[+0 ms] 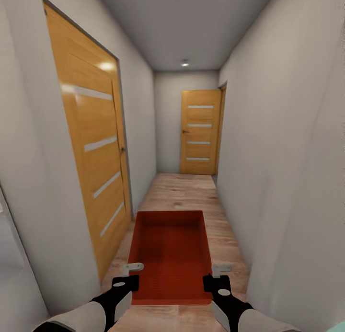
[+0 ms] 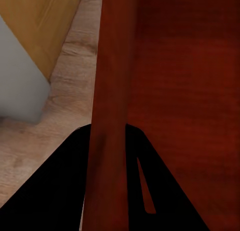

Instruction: Move the two storage containers from the living room to the garage. In the garage, place one container on the floor and stack the other container on top of it (either order is fine).

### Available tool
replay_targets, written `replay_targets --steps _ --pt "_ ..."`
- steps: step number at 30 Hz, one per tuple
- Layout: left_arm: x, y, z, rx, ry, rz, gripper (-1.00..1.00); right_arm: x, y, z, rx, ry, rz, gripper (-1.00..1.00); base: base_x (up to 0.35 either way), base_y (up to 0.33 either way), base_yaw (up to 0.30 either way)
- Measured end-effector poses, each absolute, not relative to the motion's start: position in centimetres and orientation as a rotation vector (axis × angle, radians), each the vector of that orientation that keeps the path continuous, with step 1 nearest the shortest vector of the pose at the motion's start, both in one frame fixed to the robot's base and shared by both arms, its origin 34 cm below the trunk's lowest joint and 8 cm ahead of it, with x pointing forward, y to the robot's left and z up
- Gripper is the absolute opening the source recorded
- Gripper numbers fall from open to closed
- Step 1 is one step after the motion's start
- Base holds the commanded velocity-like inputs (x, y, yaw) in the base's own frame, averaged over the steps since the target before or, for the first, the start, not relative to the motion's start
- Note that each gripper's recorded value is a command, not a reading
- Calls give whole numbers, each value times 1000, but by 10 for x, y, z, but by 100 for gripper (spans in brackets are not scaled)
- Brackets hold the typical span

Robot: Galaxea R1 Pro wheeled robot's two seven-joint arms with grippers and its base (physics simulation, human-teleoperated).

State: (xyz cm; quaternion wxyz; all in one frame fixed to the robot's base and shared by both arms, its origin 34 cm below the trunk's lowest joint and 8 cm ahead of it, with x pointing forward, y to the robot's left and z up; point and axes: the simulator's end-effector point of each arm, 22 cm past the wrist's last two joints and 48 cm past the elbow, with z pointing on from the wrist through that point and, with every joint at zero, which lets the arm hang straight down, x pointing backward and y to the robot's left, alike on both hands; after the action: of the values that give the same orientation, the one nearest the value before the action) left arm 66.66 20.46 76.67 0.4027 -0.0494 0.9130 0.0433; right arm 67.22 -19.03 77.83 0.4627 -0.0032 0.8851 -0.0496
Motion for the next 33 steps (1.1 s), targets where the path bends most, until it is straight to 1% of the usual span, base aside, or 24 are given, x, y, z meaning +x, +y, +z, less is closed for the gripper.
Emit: replay_targets --steps 8,10,23,27,33 --pt "667 205 767 -125 2307 109 -100 672 -190 778 -8 2176 -122 -100 322 101 -277" --pt "667 205 767 -125 2307 110 -100 672 -190 778 -7 2176 -122 -100 322 101 -135" --pt "667 205 767 -125 2307 110 -100 672 -190 778 -8 2176 -123 -100 322 101 -16" --pt "667 205 767 -125 2307 109 -100 672 -190 778 -8 2176 -123 -100 322 101 -159" --pt "667 205 767 -125 2307 110 -100 672 -190 778 -8 2176 -123 -100 322 101 -13"
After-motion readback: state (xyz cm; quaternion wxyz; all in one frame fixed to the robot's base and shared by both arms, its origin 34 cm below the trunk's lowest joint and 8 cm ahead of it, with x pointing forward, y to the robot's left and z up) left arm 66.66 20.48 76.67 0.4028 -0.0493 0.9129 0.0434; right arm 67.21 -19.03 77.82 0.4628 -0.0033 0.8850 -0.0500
